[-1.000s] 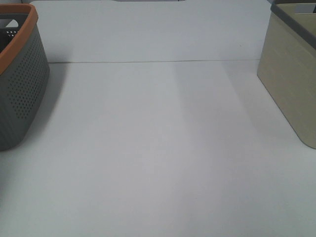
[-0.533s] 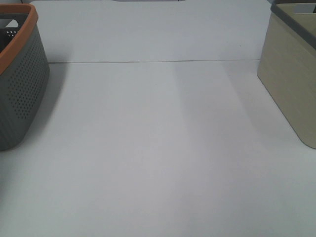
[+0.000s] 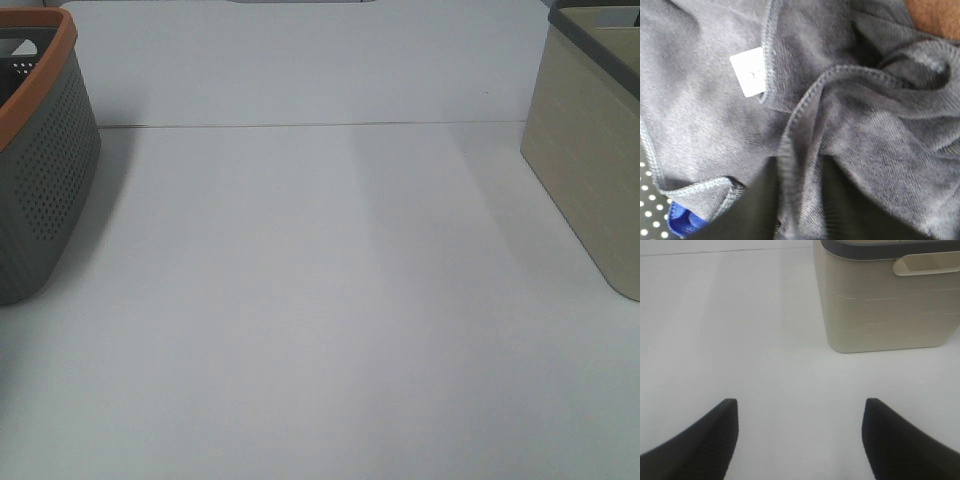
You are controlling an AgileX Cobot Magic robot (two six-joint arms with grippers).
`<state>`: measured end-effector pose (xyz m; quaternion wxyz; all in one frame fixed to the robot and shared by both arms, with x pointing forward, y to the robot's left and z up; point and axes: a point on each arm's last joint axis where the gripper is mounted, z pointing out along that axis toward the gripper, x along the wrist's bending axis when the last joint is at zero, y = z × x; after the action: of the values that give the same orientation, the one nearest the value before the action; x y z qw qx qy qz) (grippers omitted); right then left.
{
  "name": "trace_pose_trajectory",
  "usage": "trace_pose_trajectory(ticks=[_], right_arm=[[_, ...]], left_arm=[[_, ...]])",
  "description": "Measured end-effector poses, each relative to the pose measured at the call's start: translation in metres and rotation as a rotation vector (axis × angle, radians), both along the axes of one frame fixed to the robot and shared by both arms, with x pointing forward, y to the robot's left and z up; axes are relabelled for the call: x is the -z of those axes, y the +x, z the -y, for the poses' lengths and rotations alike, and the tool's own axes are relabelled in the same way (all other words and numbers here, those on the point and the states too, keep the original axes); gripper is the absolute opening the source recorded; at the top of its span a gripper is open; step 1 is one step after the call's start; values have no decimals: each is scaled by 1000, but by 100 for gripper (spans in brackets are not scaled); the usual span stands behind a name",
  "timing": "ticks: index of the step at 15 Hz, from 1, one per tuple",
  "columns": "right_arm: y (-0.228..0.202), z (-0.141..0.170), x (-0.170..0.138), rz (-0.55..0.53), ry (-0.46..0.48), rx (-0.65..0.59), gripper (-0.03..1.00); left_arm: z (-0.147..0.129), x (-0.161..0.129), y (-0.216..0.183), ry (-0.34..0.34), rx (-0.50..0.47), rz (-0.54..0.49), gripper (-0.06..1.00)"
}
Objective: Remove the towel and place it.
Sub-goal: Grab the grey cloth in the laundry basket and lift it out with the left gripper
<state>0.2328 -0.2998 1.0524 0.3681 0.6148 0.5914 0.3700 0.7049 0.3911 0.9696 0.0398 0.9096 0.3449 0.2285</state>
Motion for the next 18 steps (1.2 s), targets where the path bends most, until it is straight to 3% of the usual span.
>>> trace_pose_trajectory(ticks=[1, 2, 8, 12, 15, 18], right_arm=[[0, 0, 0, 0, 0, 0, 70], [0, 0, 0, 0, 0, 0, 70], [0, 0, 0, 0, 0, 0, 70], [0, 0, 0, 0, 0, 0, 70], [0, 0, 0, 0, 0, 0, 70], [0, 0, 0, 0, 0, 0, 70]], left_arm=[[-1, 0, 0, 15, 15, -7, 7], [-1, 0, -1, 24, 29, -10, 1], [0, -1, -3, 29, 45, -35, 0], [6, -78, -33, 30, 35, 15, 0], [12, -119, -60, 1, -2, 12, 0], [16, -164, -85, 14, -10, 104, 0]])
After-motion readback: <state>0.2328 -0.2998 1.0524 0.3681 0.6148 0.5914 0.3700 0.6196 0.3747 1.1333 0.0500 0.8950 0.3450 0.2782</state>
